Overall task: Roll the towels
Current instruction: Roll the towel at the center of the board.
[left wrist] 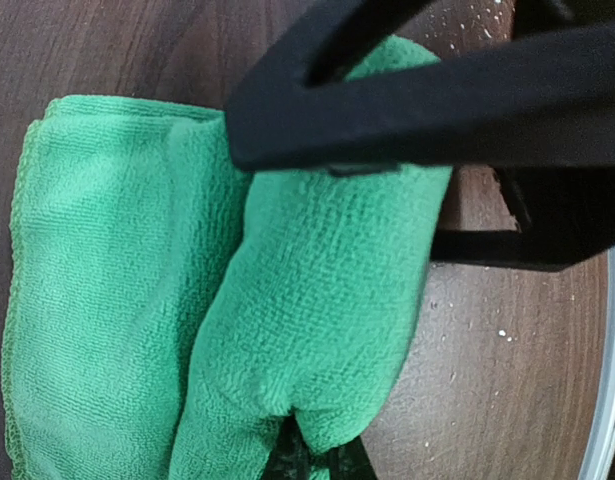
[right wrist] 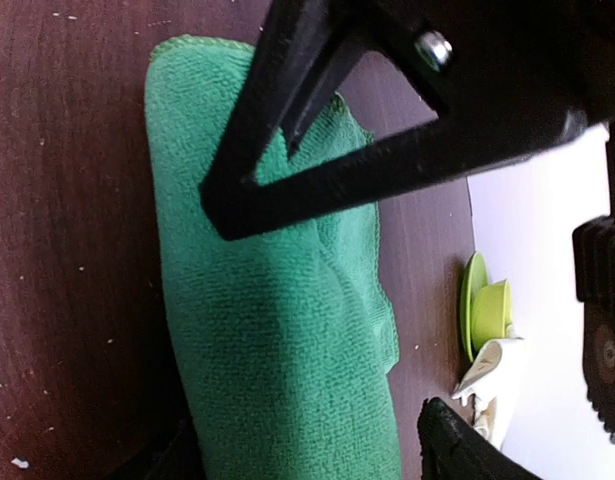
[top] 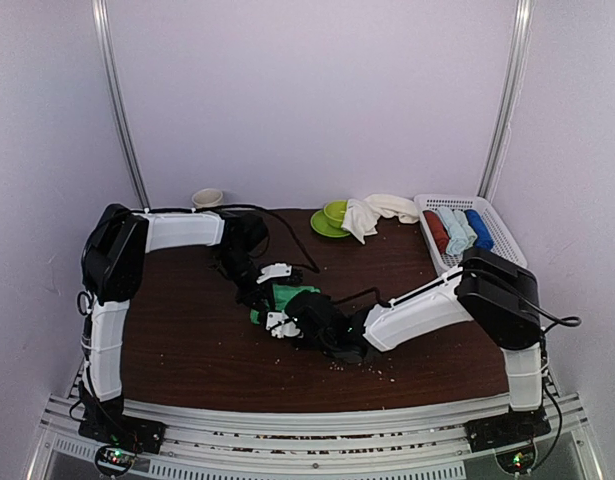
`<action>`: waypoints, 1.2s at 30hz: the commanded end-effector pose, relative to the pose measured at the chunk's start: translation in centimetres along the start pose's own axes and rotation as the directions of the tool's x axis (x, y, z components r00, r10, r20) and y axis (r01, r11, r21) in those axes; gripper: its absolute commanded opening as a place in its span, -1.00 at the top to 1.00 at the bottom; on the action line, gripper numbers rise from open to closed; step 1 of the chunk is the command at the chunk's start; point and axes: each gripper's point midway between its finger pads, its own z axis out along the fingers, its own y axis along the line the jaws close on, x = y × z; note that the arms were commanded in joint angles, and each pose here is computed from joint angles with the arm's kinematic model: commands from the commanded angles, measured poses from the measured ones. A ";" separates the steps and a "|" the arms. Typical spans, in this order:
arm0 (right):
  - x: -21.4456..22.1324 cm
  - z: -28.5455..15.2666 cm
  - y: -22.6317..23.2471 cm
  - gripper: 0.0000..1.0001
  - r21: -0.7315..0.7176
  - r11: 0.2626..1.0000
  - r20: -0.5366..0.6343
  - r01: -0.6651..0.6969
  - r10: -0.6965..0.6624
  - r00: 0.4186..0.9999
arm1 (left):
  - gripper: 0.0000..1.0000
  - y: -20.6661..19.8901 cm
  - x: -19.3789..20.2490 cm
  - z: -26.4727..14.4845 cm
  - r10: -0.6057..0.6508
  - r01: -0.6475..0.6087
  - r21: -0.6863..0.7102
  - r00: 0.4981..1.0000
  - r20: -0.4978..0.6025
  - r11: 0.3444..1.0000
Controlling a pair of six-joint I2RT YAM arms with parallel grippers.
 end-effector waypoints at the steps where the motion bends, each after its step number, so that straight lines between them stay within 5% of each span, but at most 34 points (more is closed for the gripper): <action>1: 0.7 1.0 0.4 -0.32 -0.052 0.998 -0.022 -0.020 0.019 1.000 | 1.00 -1.3 5.2 3.3 -0.100 0.116 0.081 0.979 -0.179 0.990; 4: 0.7 1.1 0.9 0.05 -0.098 0.995 -0.008 -0.021 0.021 1.000 | 1.00 -1.3 5.2 3.2 -0.101 0.116 0.080 0.979 -0.177 0.990; 11: 0.5 1.2 2.0 0.48 -0.160 0.987 0.004 0.001 -0.001 1.000 | 0.99 -1.1 4.9 2.7 -0.098 0.111 0.070 0.981 -0.170 0.991; 15: 0.6 1.4 3.0 0.66 -0.213 0.977 -0.008 0.006 -0.008 1.000 | 0.49 -0.5 4.7 1.4 -0.101 0.106 0.025 0.984 -0.149 0.994; 19: 0.4 1.4 3.4 0.80 -0.265 0.964 -0.004 -0.011 0.011 1.000 | 0.25 0.3 4.6 -0.5 -0.109 0.104 -0.050 0.988 -0.111 0.993; 27: 0.4 1.2 3.9 0.84 -0.382 0.921 -0.024 -0.073 0.069 0.997 | 0.08 1.7 6.3 -4.3 -0.145 0.141 -0.205 0.989 -0.005 0.969; 36: -0.4 1.1 5.1 0.84 -0.536 0.833 -0.049 -0.134 0.128 0.991 | -0.07 1.0 6.4 -7.5 0.000 0.032 -0.407 0.997 0.079 0.913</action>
